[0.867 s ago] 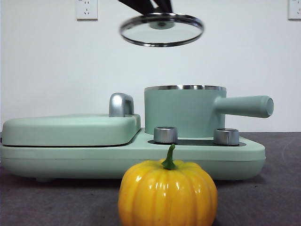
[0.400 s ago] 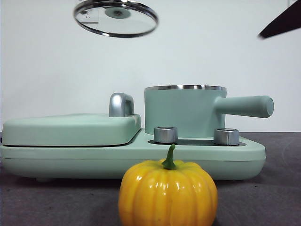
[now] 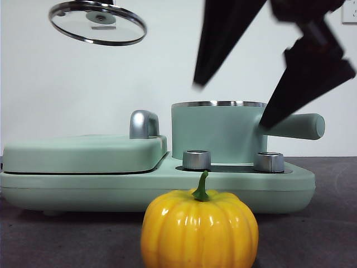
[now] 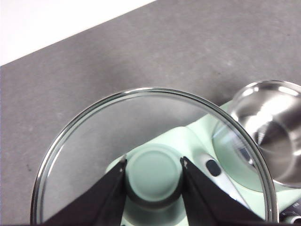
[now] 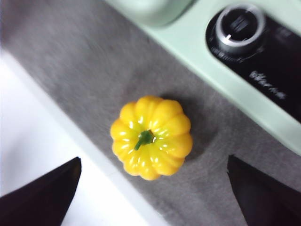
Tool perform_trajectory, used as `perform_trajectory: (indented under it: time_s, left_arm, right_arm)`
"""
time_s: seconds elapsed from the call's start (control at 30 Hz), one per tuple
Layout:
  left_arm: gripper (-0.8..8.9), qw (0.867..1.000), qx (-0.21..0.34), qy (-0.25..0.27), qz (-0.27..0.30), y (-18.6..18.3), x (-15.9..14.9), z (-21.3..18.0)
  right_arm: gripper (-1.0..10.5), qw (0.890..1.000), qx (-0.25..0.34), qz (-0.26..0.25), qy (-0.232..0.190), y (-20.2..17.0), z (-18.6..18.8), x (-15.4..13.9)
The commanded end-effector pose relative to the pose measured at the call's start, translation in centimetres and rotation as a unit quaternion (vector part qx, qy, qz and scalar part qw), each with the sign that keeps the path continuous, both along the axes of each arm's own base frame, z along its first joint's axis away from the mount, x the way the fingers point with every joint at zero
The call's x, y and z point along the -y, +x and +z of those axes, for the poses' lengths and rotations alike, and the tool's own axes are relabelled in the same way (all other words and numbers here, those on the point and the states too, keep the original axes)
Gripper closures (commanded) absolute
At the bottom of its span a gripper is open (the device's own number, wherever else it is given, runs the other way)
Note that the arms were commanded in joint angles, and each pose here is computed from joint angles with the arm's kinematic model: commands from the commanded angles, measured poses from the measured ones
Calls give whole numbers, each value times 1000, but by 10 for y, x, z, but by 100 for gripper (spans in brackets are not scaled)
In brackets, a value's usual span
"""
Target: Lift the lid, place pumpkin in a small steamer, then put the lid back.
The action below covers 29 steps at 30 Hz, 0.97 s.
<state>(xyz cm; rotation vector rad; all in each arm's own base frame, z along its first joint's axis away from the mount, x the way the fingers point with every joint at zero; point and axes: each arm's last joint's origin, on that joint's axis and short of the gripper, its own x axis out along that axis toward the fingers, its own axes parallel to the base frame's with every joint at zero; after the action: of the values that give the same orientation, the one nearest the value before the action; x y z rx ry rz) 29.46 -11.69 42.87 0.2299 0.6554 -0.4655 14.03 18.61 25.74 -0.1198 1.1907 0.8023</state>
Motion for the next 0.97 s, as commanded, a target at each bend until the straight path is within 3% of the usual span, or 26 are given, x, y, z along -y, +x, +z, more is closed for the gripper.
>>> perform_trajectory:
  time_s: [0.03,0.3,0.97]
  left_arm:
    - [696,1000,28,-12,0,0,-4,12]
    - [696,999,22,-26,1,3,-11,12]
    - [696,999,22,-27,1,3,-11,12]
  right_arm:
    - [409,1000,-4,11,-28,2,-6,-18]
    - [368,993,-24,44,-103,11,-27,-54]
    - [369,981,-58,82,-164,11,-74,-83]
